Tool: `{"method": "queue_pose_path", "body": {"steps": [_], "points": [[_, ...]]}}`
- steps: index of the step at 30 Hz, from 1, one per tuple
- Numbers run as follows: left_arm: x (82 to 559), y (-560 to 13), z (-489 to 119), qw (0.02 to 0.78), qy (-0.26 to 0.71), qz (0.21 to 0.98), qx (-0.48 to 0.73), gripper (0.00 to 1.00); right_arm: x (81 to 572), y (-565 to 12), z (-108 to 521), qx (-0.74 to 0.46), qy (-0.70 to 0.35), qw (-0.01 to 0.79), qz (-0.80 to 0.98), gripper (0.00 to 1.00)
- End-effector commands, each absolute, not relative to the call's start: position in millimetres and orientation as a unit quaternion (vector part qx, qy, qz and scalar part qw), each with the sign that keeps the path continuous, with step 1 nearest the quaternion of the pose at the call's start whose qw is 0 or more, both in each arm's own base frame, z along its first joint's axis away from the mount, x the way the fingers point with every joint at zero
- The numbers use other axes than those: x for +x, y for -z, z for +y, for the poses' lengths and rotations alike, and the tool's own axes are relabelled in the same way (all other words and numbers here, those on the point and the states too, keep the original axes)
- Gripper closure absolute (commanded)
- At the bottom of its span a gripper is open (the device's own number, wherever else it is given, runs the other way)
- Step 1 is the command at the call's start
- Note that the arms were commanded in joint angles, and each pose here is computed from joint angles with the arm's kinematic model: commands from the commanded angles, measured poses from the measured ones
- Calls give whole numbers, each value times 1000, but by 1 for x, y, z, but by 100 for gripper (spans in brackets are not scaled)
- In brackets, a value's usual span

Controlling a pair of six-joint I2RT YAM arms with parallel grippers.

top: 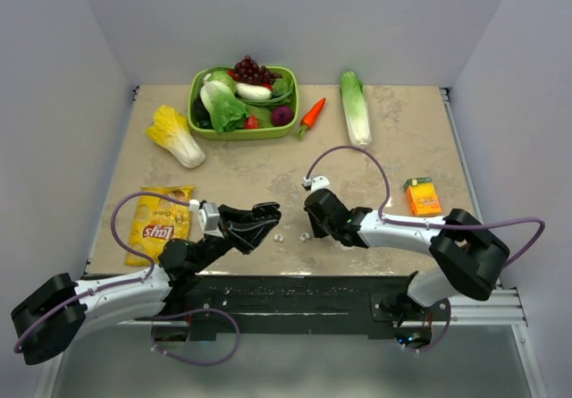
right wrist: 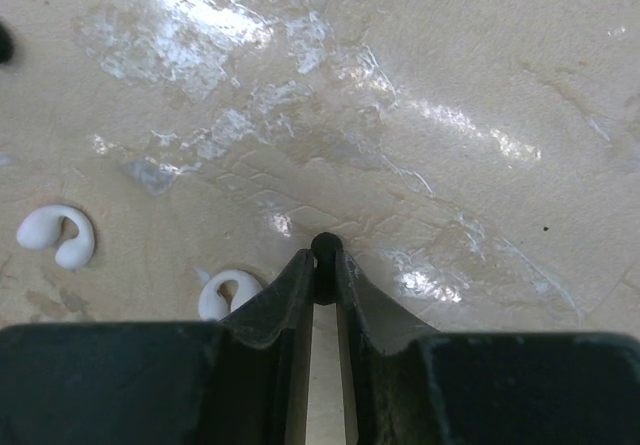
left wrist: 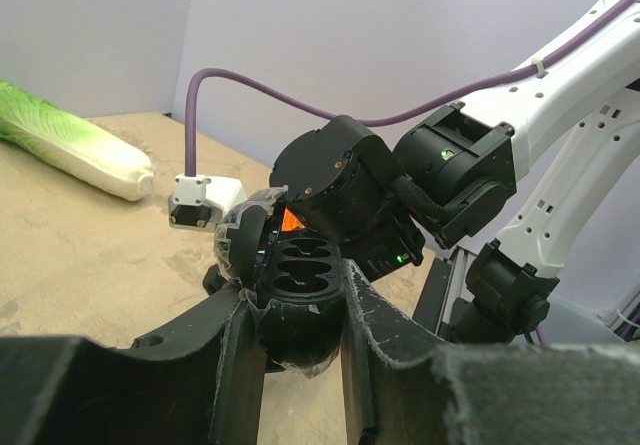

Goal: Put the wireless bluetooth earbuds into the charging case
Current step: Pick up the earbud from the center of the board.

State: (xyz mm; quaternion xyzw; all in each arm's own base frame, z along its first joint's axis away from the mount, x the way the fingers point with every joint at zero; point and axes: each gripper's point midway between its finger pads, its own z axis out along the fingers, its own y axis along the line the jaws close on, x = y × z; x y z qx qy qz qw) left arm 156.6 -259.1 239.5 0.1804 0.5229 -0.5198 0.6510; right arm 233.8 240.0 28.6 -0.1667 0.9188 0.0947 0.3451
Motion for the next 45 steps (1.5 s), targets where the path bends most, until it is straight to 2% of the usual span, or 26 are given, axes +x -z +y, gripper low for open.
{"method": "queue_pose_path", "body": {"steps": [1,8,12,14,19,25,31,34,39,45], "points": [[141,-188,-245,629,515,550,192,100,239,-38,232,-150,-73,354,920,82],[141,-190,-246,629,518,547,194,100,239,-37,231,-149,-72,354,921,85],[141,-190,-246,629,517,547,194,100,241,-46,230,-142,-77,366,916,98],[140,-189,-246,629,517,547,195,100,244,-62,231,-126,-92,389,908,99],[143,-191,-245,635,510,547,195,100,240,-172,239,-112,-207,485,843,100],[125,-201,-262,612,537,521,255,100,195,-291,254,-231,-336,537,738,100],[93,-207,-287,548,596,484,332,100,136,-326,264,-368,-410,497,670,100],[71,-212,-297,503,638,449,373,100,115,-321,261,-418,-417,461,662,100],[58,-219,-310,456,667,424,409,100,89,-323,260,-452,-441,451,630,100],[69,-238,-323,464,654,416,430,100,84,-319,263,-455,-450,446,626,100]]}}
